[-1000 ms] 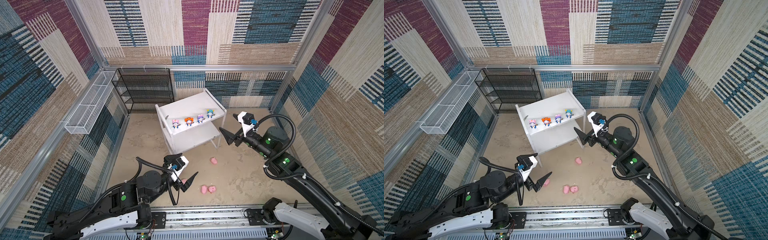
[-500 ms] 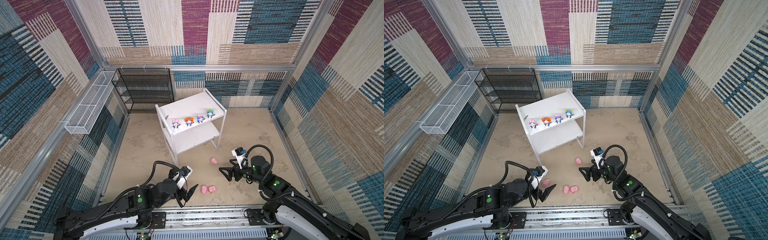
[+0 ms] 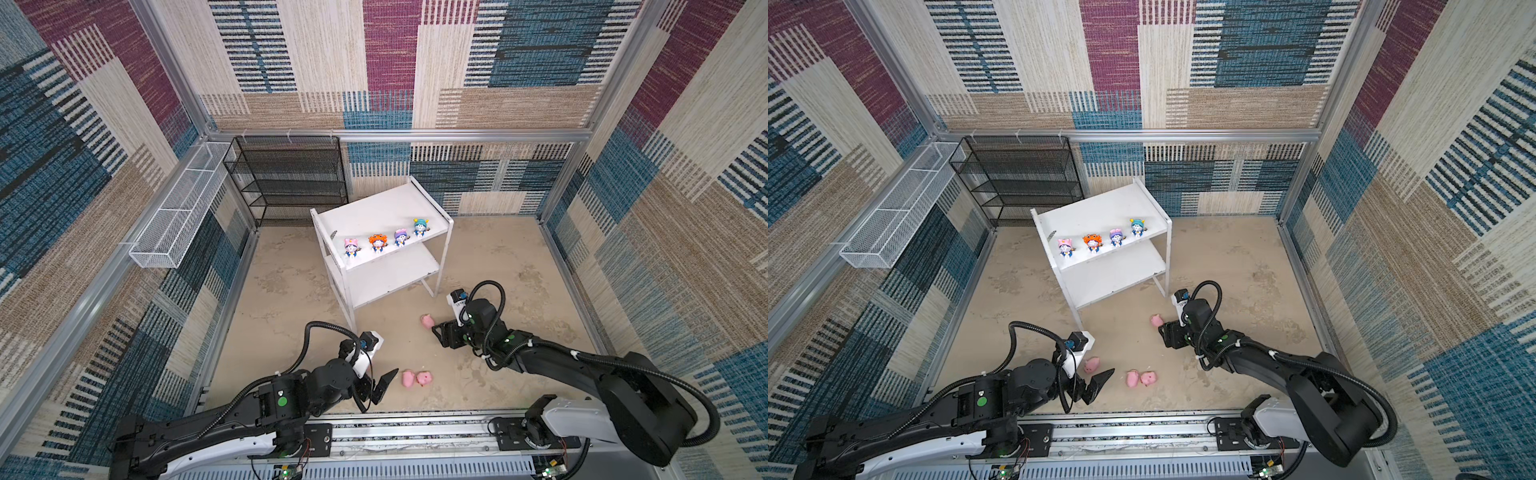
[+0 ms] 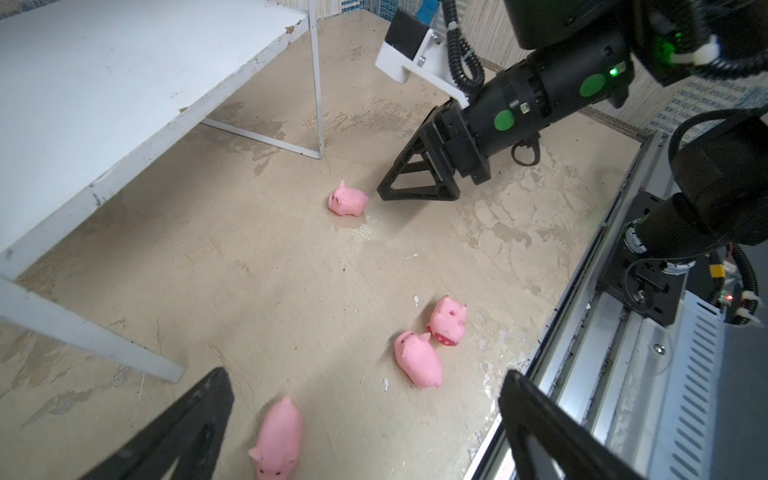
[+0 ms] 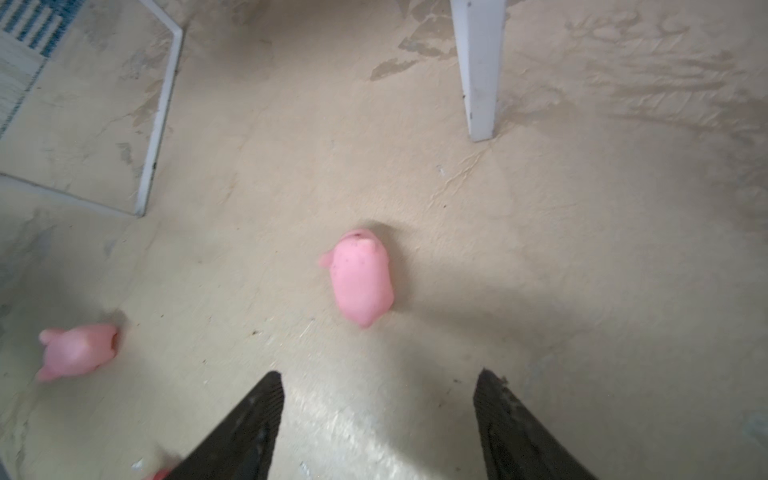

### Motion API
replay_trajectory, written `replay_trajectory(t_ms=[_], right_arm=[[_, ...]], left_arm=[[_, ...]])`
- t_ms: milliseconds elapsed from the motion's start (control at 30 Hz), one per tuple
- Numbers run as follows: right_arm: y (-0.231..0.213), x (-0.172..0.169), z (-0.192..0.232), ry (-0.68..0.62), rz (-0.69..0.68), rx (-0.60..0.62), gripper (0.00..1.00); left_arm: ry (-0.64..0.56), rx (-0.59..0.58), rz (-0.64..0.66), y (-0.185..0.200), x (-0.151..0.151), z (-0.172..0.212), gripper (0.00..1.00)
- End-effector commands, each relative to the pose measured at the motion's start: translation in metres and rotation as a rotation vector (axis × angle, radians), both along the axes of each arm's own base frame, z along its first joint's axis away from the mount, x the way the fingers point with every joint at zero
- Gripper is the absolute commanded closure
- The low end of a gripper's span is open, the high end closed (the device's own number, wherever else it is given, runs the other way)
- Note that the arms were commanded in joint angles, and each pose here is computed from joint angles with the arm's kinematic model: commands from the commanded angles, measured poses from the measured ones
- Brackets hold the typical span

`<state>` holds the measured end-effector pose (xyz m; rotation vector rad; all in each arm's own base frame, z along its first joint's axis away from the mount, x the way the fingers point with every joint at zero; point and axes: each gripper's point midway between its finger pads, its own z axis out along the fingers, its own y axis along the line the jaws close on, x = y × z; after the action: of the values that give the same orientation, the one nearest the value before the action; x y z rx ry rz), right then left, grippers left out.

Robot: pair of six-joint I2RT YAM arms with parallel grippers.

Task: Place and organize the plastic toys onto the shelf
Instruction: 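Move the open right gripper down toward a pink pig on the floor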

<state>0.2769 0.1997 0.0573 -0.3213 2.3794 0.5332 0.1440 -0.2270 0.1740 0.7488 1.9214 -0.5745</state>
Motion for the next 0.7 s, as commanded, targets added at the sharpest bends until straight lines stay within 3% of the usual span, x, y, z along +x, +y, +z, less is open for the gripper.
replay_trajectory(t_ms=[0,167,300,567,667], right_arm=[[-0.014,0.028,0.002,-0.056,-0.132,-0.060,0.31],[-0.024,0.043,-0.012,-0.023,-0.192,-0.108,0.29],[-0.019,0.048,-0.030,0.012,-0.158,-0.148,0.27],[0.064,0.011,-0.009,-0.068,0.200,-0.016,0.27],[0.083,-0.003,0.001,-0.067,0.263,0.041,0.27]], left_arm=[[-0.009,-0.017,0.035,0.005,0.004,0.004,0.00],[-0.031,-0.021,0.040,0.011,0.004,0.009,0.00],[-0.051,-0.024,0.046,0.014,0.005,0.013,0.00],[-0.057,-0.037,0.039,0.013,0.005,0.017,0.00],[-0.062,-0.039,0.034,0.010,0.005,0.019,0.00]])
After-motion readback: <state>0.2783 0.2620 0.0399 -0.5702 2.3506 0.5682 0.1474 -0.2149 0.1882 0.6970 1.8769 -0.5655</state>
